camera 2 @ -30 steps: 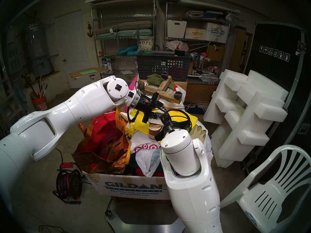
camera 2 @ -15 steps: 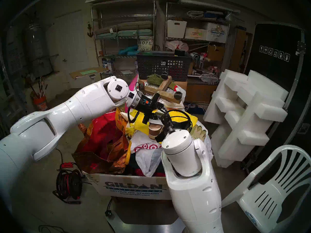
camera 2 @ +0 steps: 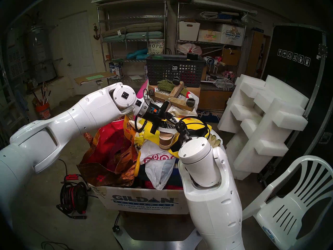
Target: Unbuckle a shoe
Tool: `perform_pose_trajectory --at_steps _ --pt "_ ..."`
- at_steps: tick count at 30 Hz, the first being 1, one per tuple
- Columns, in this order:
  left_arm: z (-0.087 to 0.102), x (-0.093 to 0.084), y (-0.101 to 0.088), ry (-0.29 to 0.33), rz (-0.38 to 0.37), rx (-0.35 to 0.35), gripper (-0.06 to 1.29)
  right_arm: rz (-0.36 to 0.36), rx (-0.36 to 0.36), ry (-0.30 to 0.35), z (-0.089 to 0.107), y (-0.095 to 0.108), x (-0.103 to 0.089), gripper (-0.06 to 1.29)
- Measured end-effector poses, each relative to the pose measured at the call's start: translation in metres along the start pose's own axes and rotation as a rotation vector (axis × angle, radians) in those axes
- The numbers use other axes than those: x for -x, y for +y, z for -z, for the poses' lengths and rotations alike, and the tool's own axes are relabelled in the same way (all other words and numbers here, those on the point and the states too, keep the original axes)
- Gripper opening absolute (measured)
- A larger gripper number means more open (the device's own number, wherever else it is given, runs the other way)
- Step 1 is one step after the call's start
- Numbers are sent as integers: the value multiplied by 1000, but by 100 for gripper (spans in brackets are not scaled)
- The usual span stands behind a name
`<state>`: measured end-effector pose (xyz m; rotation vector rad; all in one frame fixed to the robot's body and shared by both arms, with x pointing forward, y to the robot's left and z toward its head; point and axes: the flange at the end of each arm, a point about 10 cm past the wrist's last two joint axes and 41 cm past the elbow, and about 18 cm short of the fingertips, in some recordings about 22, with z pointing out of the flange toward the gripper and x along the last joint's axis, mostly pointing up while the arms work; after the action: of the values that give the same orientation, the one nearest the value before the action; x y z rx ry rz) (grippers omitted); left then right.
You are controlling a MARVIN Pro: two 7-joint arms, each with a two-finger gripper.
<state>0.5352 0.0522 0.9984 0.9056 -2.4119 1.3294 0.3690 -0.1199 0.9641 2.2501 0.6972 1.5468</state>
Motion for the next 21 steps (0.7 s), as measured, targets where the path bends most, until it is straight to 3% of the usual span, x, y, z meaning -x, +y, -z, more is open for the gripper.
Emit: perform_pose_trajectory --at_steps 21 --pt "-1 0 1 2 -2 -4 36 6 -16 2 0 -6 -6 -3"
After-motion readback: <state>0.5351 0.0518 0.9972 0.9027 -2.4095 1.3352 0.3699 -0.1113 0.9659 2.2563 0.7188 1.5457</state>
